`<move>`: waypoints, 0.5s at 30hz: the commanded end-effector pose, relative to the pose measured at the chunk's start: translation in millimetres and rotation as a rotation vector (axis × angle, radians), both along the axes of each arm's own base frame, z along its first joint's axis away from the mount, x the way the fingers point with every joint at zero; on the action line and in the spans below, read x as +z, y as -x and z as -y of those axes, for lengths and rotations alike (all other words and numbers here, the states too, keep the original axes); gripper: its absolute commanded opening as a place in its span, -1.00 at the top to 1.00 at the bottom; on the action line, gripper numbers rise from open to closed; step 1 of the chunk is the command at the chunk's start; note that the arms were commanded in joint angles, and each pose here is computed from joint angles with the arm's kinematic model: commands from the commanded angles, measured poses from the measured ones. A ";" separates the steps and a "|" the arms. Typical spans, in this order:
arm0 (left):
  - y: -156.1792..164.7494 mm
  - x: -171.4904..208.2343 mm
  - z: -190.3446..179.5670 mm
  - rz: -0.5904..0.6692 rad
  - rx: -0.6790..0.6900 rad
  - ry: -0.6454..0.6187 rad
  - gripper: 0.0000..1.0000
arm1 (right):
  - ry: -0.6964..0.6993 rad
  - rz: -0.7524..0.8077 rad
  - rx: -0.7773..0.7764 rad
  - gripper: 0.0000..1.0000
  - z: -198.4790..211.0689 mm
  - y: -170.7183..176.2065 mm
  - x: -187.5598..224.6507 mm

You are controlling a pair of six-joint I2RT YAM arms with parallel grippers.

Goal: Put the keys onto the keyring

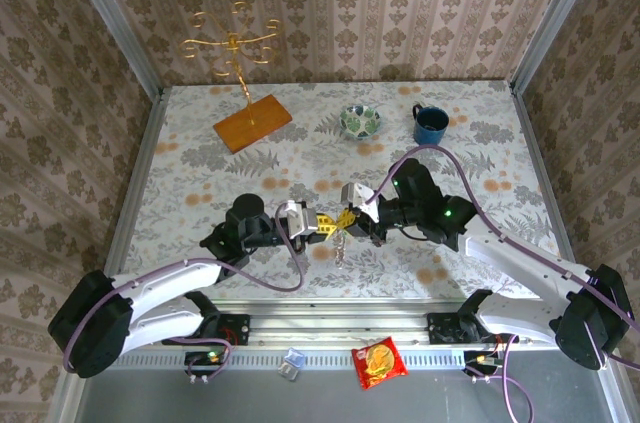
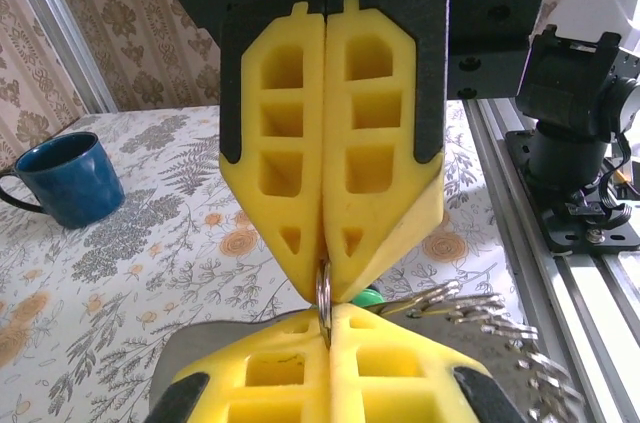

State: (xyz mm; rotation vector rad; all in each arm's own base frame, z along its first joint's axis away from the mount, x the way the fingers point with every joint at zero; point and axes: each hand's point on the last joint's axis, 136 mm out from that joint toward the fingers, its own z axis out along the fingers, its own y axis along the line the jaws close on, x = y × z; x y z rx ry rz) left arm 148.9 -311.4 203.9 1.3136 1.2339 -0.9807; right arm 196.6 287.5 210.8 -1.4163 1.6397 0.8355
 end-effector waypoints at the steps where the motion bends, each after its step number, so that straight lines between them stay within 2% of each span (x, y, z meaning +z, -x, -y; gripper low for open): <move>1: -6.5 14.6 -1.7 0.045 0.045 0.042 0.43 | 0.010 0.010 0.032 1.00 -0.8 3.9 7.4; 4: -9.8 8.5 -4.2 0.061 0.068 -0.015 0.40 | 0.069 0.036 0.043 1.00 2.4 4.1 8.6; 8: -8.7 1.3 -4.8 0.064 0.050 -0.106 0.47 | 0.190 0.073 0.068 1.00 6.4 5.8 0.2; 15: -6.6 0.5 -1.5 0.082 0.017 -0.152 0.53 | 0.285 0.134 0.116 1.00 -1.9 10.8 0.0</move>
